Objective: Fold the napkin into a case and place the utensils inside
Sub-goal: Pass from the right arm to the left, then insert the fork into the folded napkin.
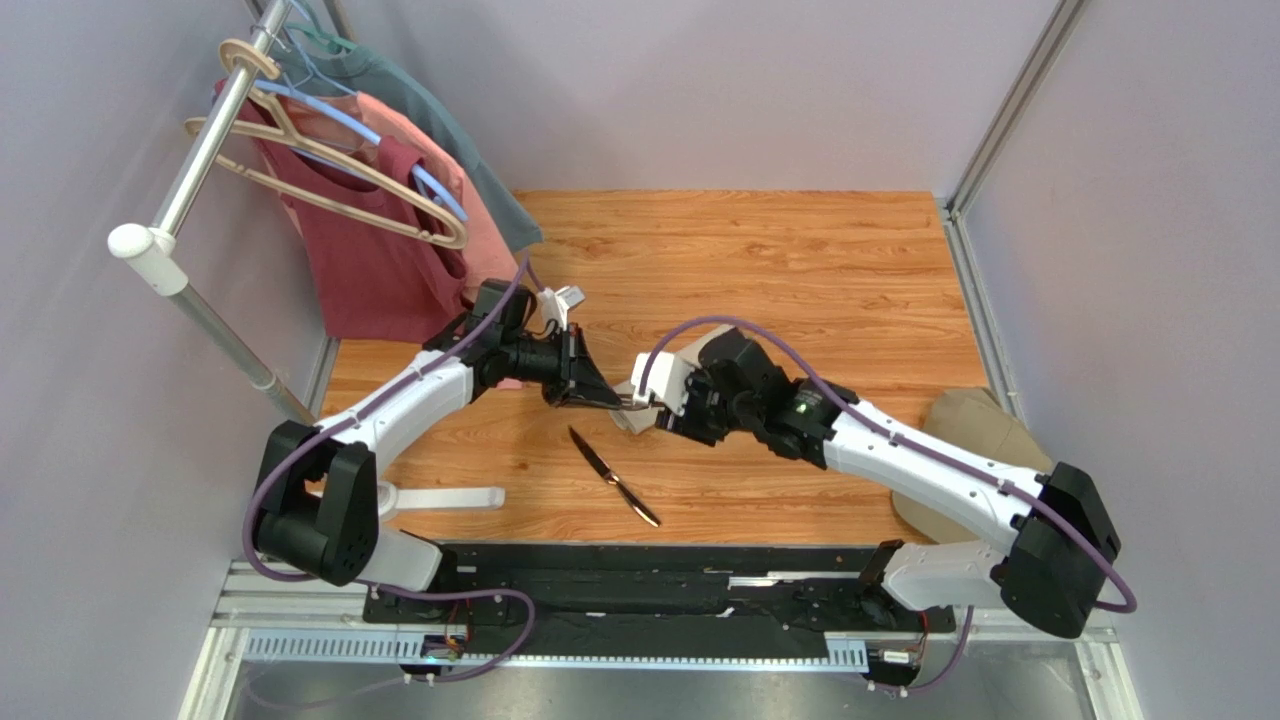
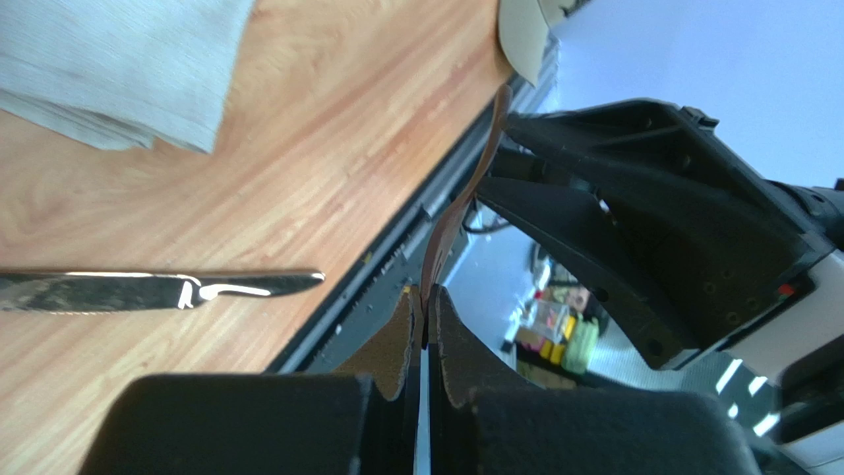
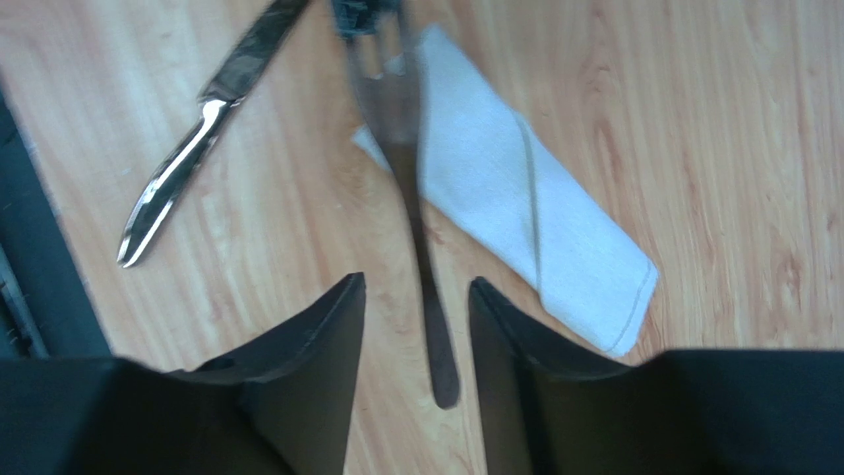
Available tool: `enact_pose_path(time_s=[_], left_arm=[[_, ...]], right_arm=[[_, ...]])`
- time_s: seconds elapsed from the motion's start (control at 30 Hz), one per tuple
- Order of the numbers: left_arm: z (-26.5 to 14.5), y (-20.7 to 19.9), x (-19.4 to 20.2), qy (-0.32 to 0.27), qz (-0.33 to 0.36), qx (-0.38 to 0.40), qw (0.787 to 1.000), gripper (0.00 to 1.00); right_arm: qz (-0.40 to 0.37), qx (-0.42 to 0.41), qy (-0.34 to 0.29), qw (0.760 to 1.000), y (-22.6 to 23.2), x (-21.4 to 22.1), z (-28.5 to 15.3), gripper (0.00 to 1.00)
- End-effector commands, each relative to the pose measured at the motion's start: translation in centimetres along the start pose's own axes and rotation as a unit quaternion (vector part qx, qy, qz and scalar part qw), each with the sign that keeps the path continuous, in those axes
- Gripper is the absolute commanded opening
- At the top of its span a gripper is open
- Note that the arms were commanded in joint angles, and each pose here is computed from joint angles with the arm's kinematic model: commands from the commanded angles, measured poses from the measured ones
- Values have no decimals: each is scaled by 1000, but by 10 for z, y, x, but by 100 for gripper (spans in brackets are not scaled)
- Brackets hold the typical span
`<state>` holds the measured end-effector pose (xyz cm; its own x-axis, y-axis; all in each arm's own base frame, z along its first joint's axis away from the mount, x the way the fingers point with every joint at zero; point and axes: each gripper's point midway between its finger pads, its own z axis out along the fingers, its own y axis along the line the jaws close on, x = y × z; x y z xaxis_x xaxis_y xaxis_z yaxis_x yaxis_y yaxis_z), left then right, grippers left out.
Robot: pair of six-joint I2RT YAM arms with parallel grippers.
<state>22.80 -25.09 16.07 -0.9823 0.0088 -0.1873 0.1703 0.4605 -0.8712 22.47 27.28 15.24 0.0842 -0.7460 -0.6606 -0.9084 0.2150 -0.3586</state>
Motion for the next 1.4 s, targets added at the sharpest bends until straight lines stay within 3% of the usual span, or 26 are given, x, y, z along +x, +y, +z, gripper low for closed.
enact_pose_path(time_s=[0.0,0.17,0.27,0.33,0.37,0.4,0.47,0.7,1.37], left_arm=[[-8,3,-38,-128,12,-48,991,0],[-4,27,-48,-194,-71,-69,976,0],[-4,37,-58,-246,-97,-61,962,0],[-5,43,-65,-268,-105,-65,956,0],[-3,49,-65,-268,-114,-74,954,0],[-4,52,-68,-280,-118,-77,950,0],[-4,60,-66,-296,-129,-72,944,0],[1,64,-62,-301,-131,-47,944,0],[18,89,-29,-277,-159,-31,947,0]], right_arm=[[240,84,-65,965,-78,-12,-2,75],[391,174,-52,902,-136,19,-4,78],[465,207,-45,859,-168,42,-4,71],[505,198,-26,840,-183,57,4,54],[530,198,-22,824,-188,61,7,39],[545,193,-8,816,-193,70,11,10],[559,166,22,812,-191,76,28,0],[590,139,70,792,-174,108,69,0],[608,147,98,774,-167,131,87,0]])
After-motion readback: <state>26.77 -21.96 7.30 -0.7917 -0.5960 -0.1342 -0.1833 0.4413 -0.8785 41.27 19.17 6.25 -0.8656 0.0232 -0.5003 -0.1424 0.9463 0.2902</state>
